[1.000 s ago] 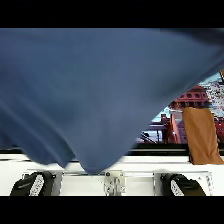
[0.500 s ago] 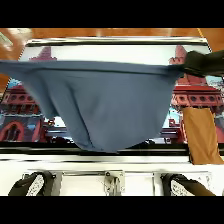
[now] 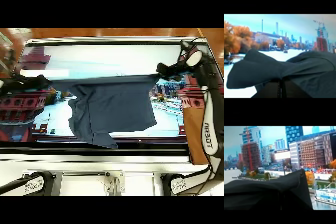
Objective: Fold the shirts.
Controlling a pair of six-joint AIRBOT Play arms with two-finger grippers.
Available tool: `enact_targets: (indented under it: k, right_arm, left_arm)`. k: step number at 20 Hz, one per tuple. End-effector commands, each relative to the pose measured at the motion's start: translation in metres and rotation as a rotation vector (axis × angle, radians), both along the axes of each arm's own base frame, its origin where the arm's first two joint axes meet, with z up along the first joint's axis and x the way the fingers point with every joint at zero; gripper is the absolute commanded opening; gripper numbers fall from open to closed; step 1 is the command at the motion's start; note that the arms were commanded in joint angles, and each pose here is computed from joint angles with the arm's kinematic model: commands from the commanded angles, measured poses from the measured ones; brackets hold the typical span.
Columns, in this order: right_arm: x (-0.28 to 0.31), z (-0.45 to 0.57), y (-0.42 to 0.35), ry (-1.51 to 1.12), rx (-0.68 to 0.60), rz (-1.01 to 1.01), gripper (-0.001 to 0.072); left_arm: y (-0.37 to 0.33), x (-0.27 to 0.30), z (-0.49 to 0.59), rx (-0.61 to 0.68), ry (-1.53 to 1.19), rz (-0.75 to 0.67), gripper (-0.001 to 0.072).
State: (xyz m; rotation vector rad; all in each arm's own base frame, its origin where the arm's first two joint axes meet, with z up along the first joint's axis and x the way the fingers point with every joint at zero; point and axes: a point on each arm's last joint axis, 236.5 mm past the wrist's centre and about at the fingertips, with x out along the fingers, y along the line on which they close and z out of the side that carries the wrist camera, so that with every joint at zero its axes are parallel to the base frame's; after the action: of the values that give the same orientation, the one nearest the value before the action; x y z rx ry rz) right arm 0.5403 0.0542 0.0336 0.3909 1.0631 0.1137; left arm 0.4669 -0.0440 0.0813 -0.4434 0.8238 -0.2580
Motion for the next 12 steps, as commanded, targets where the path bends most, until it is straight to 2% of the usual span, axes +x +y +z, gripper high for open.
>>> enact_targets:
  k: [1,2,4,5,7,8,9,10,11,12]
  right_arm:
    - [-0.002,-0.044,0.032,0.096,0.075,0.029,0.0068]
    - [-0.001,-0.042,0.033,0.088,0.076,0.03,0.0125]
    - [-0.007,-0.023,0.029,0.076,0.066,0.063,0.0609]
    - [-0.014,-0.008,0.019,0.067,0.022,0.12,0.0632]
    - [-0.038,0.015,-0.029,0.1,-0.119,0.15,0.0631]
    - [-0.06,0.019,-0.06,0.171,-0.188,0.129,0.063]
    - [-0.084,0.02,-0.088,0.256,-0.219,0.1,0.0522]
    - [-0.106,0.017,-0.103,0.331,-0.197,0.085,0.0494]
    - [-0.127,0.01,-0.108,0.397,-0.133,0.088,0.0498]
    - [-0.143,0.002,-0.107,0.447,-0.049,0.08,0.0501]
  left_arm:
    - [-0.043,0.002,-0.072,-0.079,0.178,-0.053,0.0036]
    - [-0.046,-0.001,-0.08,-0.098,0.216,-0.047,0.0065]
    - [-0.039,-0.01,-0.078,-0.113,0.256,-0.061,0.0499]
    - [-0.027,-0.019,-0.071,-0.119,0.298,-0.076,0.0577]
    - [0.012,-0.052,-0.063,-0.094,0.452,-0.083,0.0574]
    - [0.033,-0.077,-0.064,-0.071,0.553,-0.083,0.0474]
    - [0.05,-0.108,-0.067,-0.054,0.661,-0.1,0.03]
    - [0.058,-0.133,-0.07,-0.051,0.737,-0.11,0.0296]
    - [0.059,-0.152,-0.076,-0.063,0.774,-0.119,0.0308]
    - [0.055,-0.165,-0.085,-0.081,0.788,-0.106,0.0393]
